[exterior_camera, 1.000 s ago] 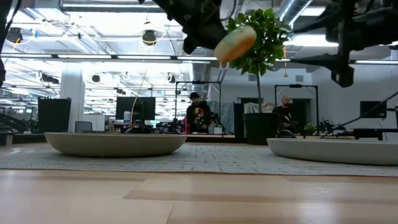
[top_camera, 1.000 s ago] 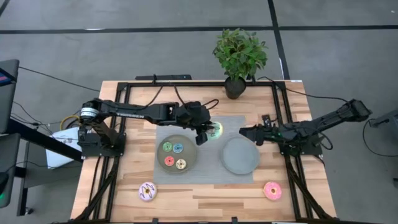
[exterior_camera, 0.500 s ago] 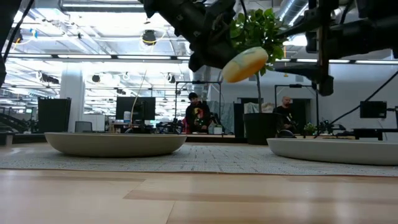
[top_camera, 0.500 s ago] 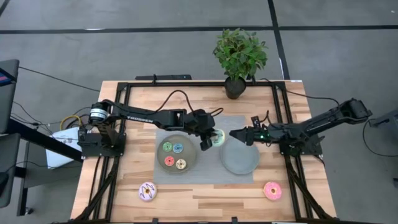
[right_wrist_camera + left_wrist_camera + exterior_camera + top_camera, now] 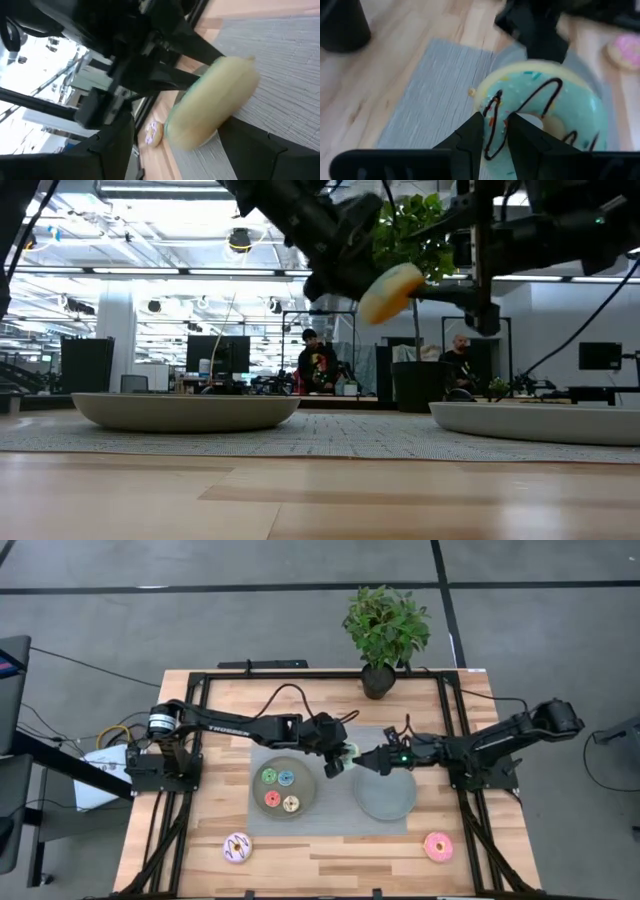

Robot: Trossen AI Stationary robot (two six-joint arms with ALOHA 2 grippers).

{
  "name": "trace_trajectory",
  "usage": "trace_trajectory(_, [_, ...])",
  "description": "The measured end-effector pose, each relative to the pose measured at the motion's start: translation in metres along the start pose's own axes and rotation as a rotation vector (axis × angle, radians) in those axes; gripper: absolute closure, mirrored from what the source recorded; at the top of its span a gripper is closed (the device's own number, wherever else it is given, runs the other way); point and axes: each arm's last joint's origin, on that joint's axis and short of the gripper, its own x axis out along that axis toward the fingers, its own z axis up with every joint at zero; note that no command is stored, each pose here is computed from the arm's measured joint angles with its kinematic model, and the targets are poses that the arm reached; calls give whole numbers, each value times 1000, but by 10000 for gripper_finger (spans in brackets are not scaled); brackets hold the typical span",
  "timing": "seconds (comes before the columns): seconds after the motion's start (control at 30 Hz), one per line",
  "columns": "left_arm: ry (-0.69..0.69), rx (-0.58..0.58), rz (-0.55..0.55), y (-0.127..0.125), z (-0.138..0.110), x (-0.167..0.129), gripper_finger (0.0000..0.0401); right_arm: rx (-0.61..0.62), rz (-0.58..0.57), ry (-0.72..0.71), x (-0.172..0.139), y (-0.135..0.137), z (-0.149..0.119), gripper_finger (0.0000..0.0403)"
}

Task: Pick & Place donuts
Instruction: Put the large blue donut on the gray plate

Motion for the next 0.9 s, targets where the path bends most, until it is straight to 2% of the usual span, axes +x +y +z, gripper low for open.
trace_trajectory(0.2, [26, -12, 7, 1, -3, 1, 326, 36, -33, 8, 7, -6, 2, 135])
trace_trajectory(0.33, [28, -23, 5, 1, -3, 1, 326, 44, -51, 6, 8, -10, 2, 154])
trace_trajectory(0.7, [31, -23, -3, 0, -4, 1, 326, 28, -52, 6, 8, -10, 2, 294])
trace_trajectory(0.9, [41, -7, -53, -1, -4, 1, 305, 2, -49, 19, 8, -10, 2, 331])
